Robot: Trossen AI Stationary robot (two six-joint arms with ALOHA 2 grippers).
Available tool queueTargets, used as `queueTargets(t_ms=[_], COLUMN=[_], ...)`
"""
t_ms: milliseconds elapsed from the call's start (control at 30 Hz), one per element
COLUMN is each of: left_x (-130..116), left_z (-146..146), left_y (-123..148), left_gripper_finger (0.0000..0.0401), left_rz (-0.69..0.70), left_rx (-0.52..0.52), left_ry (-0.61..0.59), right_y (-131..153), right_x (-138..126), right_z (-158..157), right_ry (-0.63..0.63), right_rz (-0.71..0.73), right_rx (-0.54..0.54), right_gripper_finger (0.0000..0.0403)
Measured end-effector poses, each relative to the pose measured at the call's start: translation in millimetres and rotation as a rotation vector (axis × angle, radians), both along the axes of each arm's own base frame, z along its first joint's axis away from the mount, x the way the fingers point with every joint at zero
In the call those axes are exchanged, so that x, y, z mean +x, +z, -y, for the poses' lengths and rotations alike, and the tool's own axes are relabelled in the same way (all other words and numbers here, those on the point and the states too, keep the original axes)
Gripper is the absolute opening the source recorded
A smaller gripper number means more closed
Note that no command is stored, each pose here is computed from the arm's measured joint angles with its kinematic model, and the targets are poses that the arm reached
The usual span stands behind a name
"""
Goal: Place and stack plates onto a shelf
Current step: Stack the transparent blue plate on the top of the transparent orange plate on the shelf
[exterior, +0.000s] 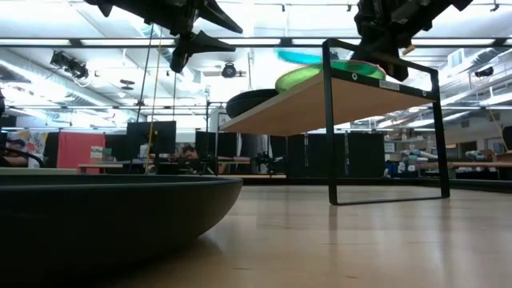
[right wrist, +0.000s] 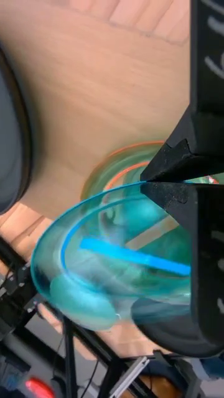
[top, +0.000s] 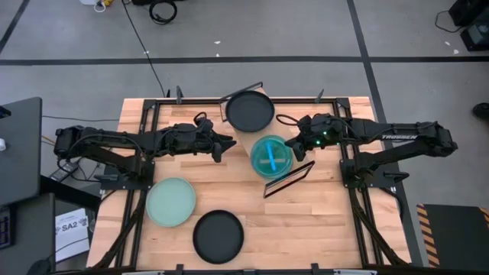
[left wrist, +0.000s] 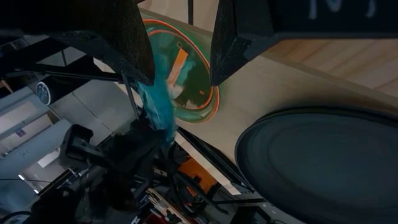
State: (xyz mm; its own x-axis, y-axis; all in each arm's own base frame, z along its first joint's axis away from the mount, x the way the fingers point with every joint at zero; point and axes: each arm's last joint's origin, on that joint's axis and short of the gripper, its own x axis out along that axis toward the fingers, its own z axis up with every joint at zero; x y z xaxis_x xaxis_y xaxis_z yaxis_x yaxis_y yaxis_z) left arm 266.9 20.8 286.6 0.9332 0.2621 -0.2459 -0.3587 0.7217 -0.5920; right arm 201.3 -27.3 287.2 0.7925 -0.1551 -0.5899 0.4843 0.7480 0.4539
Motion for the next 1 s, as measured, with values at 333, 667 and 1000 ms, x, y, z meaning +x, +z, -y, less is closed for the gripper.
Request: queueTargets(t_ms=[333,667,1000], left_x=[0.0,0.0,-0.1], left_z=[0.0,0.0,0.1], left_y=[0.0,0.0,-0.2], left_gripper_finger=[0.0162,0.0162,0.0162], left_rz=[0.0,0.0,-0.003], left_rx=[0.0,0.0,0.0], left_ry=[0.0,0.0,0.0], right_y=[-2.2,-2.2,-2.2], right_x=[-1.8,-1.8,-1.8], right_z=[0.2,0.2,0.2], right_ry=[0.022,0.023,0.023], right_rz=[-0.026,-0.026,-0.025], right_rx=[0.024,0.023,0.023], right_gripper_finger=[0.0011,0.0014,0.007])
